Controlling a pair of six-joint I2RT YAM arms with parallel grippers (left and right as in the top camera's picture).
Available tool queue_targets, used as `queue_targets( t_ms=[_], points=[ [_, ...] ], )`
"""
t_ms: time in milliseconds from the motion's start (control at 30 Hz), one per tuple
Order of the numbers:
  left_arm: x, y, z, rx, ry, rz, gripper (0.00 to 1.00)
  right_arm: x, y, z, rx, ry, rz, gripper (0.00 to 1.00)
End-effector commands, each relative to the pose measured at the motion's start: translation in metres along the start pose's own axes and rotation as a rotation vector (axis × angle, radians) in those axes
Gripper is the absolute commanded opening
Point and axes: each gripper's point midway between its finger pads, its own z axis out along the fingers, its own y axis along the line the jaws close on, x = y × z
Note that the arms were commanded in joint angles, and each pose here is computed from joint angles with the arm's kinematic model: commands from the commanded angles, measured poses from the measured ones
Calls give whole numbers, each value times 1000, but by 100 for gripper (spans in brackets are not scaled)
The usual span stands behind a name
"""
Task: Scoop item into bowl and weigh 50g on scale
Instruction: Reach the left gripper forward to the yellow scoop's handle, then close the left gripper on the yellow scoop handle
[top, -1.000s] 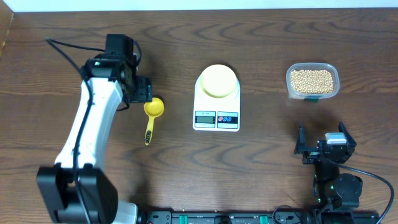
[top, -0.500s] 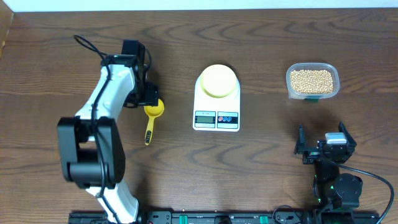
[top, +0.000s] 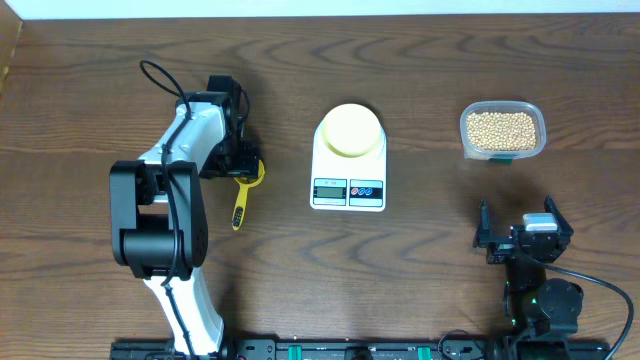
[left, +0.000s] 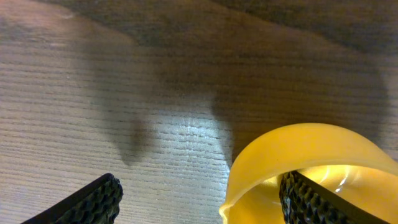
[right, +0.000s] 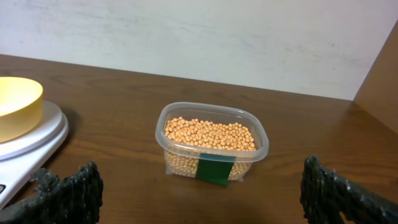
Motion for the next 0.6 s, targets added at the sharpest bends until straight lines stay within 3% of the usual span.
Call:
queue_targets(
  t_ms=[0, 567],
  points=[
    [-2, -1, 6, -3, 8, 16, 83, 2, -3, 0, 12, 6, -13, 99],
    [-38, -4, 4, 8, -137, 29, 83, 2, -3, 0, 12, 6, -13, 99]
  ],
)
